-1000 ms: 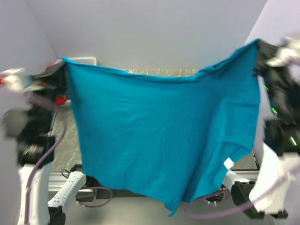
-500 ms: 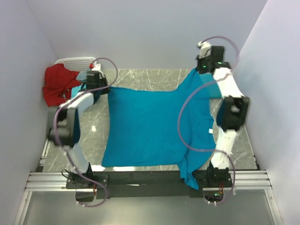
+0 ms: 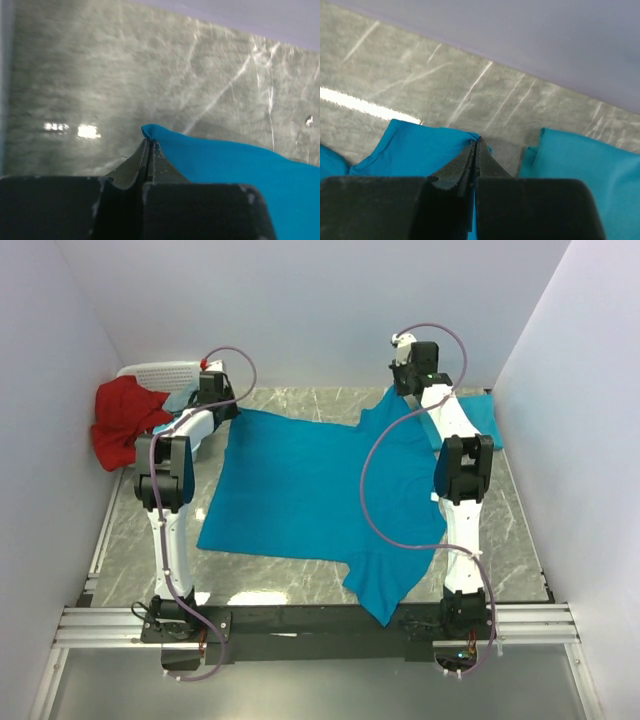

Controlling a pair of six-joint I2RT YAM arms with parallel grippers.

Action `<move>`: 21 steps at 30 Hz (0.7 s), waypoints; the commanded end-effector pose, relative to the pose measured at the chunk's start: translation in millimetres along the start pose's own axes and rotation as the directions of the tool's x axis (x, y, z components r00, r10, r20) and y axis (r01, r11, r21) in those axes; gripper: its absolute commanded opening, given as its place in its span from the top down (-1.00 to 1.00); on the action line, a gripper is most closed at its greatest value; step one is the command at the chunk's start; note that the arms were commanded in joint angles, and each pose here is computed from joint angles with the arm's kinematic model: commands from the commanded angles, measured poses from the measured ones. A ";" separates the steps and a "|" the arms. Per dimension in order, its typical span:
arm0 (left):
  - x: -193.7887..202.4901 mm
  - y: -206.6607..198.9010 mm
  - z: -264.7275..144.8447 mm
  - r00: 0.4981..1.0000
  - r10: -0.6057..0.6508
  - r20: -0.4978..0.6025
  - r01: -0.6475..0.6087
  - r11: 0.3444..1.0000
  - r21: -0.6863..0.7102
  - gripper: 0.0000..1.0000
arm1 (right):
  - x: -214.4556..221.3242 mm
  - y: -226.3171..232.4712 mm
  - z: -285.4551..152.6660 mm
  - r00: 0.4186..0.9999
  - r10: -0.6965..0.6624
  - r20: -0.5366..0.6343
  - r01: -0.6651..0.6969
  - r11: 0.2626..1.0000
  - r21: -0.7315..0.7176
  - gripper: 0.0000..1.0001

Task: Fold and stack the t-shirts
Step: Flatten the tshirt out, then fold the tshirt

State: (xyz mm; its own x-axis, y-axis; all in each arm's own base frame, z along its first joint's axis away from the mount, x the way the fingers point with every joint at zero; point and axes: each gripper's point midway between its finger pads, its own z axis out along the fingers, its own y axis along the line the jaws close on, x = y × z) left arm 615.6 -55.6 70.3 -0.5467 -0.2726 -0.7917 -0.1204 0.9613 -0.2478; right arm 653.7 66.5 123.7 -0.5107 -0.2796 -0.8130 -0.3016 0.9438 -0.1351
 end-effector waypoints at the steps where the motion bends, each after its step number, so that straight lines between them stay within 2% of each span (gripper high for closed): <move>1: -39.4 12.7 -4.2 0.996 -0.008 0.084 0.011 1.000 -0.026 0.99 | -78.7 -23.9 -47.2 0.979 0.015 0.202 -0.029 0.998 0.064 1.00; 7: -52.3 7.0 -9.0 0.991 0.074 0.114 -0.078 0.997 0.030 0.99 | -83.8 -9.1 -71.9 0.976 0.028 0.217 -0.028 1.000 -0.005 1.00; 8: -53.4 5.6 -9.6 0.990 0.083 0.117 -0.088 0.995 0.037 0.99 | -74.3 -3.4 -71.6 0.980 0.034 0.197 -0.029 0.999 -0.028 1.00; 16: -51.3 6.6 -8.0 0.983 0.140 0.118 -0.146 0.988 0.051 0.99 | -74.2 21.3 -125.5 0.972 0.046 0.230 -0.018 0.992 -0.121 1.00; 21: -58.1 -2.6 -21.6 0.970 0.159 0.182 -0.179 0.979 0.099 0.99 | -56.3 38.6 -144.2 0.978 0.039 0.207 -0.004 0.986 -0.168 1.00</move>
State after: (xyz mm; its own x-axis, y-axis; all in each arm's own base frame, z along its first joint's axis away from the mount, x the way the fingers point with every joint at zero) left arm 626.4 -34.5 85.1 -0.5014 -0.1529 -0.8516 -0.0149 0.9856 -0.1682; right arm 567.1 84.4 216.5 -0.4151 -0.2123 -0.8846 -0.3952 0.9179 -0.0349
